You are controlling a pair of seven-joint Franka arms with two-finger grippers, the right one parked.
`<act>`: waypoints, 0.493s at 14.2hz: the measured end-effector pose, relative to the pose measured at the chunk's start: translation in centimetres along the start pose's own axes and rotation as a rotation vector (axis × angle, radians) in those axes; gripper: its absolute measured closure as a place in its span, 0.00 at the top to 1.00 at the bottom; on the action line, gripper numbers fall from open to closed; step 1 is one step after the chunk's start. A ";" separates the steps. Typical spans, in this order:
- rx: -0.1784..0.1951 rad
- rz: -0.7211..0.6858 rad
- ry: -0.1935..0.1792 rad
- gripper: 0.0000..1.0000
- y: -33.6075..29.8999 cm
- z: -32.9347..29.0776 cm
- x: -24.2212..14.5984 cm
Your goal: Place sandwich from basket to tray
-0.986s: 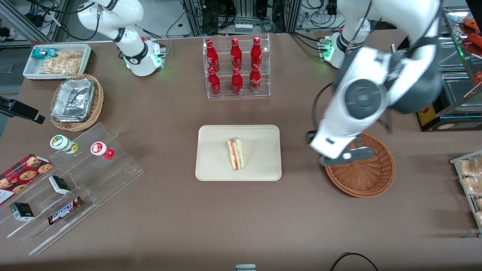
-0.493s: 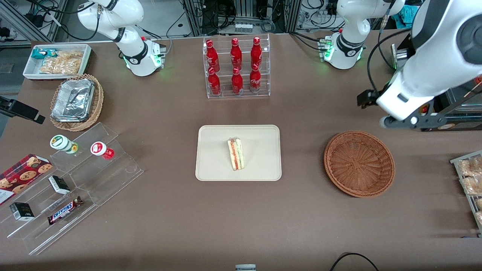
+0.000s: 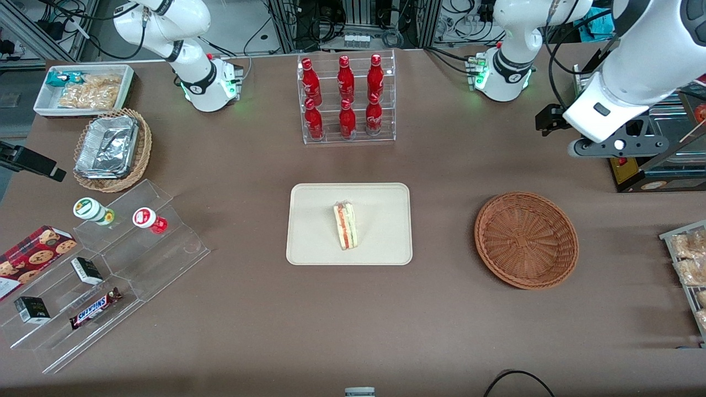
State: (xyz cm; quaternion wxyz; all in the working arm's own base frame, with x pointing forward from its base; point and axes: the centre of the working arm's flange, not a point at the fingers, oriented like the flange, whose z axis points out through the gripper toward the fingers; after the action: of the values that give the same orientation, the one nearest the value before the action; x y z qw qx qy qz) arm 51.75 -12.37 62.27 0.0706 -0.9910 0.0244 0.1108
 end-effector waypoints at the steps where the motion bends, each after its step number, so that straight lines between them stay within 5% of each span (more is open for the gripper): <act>1: -0.001 -0.002 0.002 1.00 -0.3 -0.1 0.0; 7: -0.002 0.010 0.021 1.00 -2.2 -1.6 -1.4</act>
State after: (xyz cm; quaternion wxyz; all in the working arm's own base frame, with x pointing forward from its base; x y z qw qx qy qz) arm 50.91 -10.37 64.46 0.0688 -0.9921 0.0300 0.1006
